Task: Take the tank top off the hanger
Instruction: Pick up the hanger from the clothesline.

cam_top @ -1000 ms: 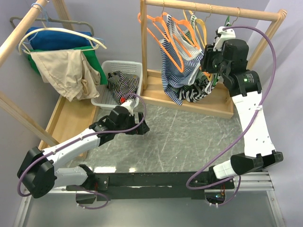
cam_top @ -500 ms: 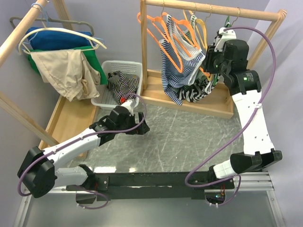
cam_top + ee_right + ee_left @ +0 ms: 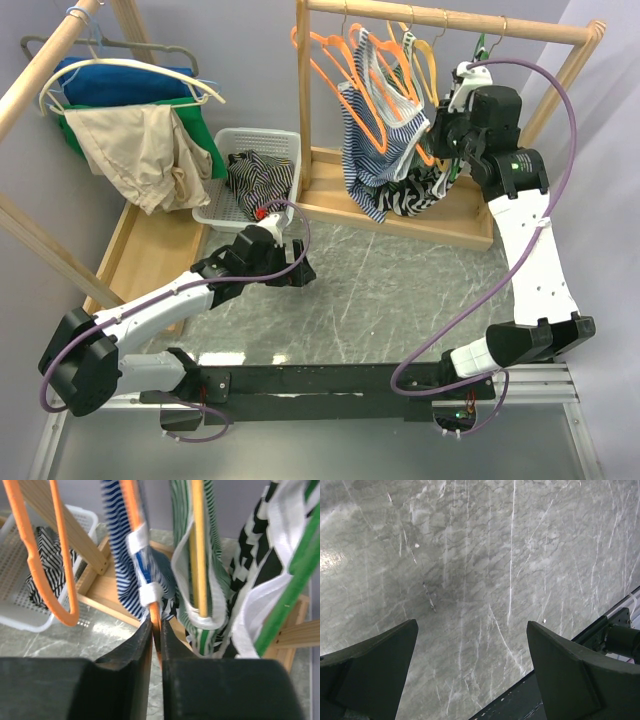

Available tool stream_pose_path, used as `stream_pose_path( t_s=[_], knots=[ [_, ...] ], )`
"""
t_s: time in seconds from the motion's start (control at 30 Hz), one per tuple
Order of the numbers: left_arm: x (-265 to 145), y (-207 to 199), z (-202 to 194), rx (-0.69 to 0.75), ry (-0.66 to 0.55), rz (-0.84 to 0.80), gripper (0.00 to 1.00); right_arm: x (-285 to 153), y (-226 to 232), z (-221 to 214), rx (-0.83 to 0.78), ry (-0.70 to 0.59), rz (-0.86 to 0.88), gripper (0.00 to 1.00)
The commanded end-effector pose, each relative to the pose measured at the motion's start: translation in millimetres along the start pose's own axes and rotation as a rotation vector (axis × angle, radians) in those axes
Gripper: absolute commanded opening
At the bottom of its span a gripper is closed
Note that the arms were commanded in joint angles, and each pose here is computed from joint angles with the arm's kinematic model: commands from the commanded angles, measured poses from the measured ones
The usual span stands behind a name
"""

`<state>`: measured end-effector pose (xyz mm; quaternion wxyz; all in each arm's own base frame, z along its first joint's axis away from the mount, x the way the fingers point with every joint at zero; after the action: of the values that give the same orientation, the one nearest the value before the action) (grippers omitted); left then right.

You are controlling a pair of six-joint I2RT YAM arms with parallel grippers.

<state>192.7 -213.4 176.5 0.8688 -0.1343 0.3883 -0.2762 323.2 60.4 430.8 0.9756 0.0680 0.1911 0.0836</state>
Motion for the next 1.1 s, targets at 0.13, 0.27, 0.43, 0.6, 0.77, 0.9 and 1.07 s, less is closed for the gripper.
stream_pose_path(
  t_s=[0.13,0.27,0.43,0.6,0.77,0.9,1.07],
  knots=[
    [1.8,-3.7,1.7,0.017,-0.012,-0.028,0.96,-5.0,4.1,0.8,-0.008,-0.011,0.057,0.00],
    [0.2,-4.3,2.0,0.014,-0.015,-0.032,0.96,-13.2,9.8,10.9,0.014,-0.051,0.088,0.00],
    [-2.2,-6.7,6.6,0.012,-0.032,-0.034,0.96,-34.5,23.6,35.1,0.019,-0.134,0.115,0.00],
    [-2.4,-9.3,10.1,0.010,-0.039,-0.042,0.96,-55.9,46.8,59.1,0.001,-0.212,0.116,0.00],
    [-4.8,-8.5,9.8,0.007,-0.043,-0.039,0.96,-56.4,54.6,60.5,-0.003,-0.219,0.093,0.00],
    [-8.6,-7.4,7.9,0.001,-0.051,-0.034,0.96,-57.9,56.8,56.2,0.009,-0.249,0.081,0.00],
    [-11.0,-7.1,8.6,-0.002,-0.060,-0.028,0.96,-66.1,56.5,52.8,0.035,-0.323,0.048,0.00]
  ],
)
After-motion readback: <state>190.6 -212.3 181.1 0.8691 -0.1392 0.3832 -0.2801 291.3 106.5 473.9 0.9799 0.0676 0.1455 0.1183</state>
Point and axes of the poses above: each gripper's point midway between its finger pads, its own x axis out along the fingers, its own y axis along the line the jaws close on, z = x × y, the point moved 8 cm from there along -x, back along the fingers, and after that the axes turned 6 degrees about x, right-handed, at the moved point
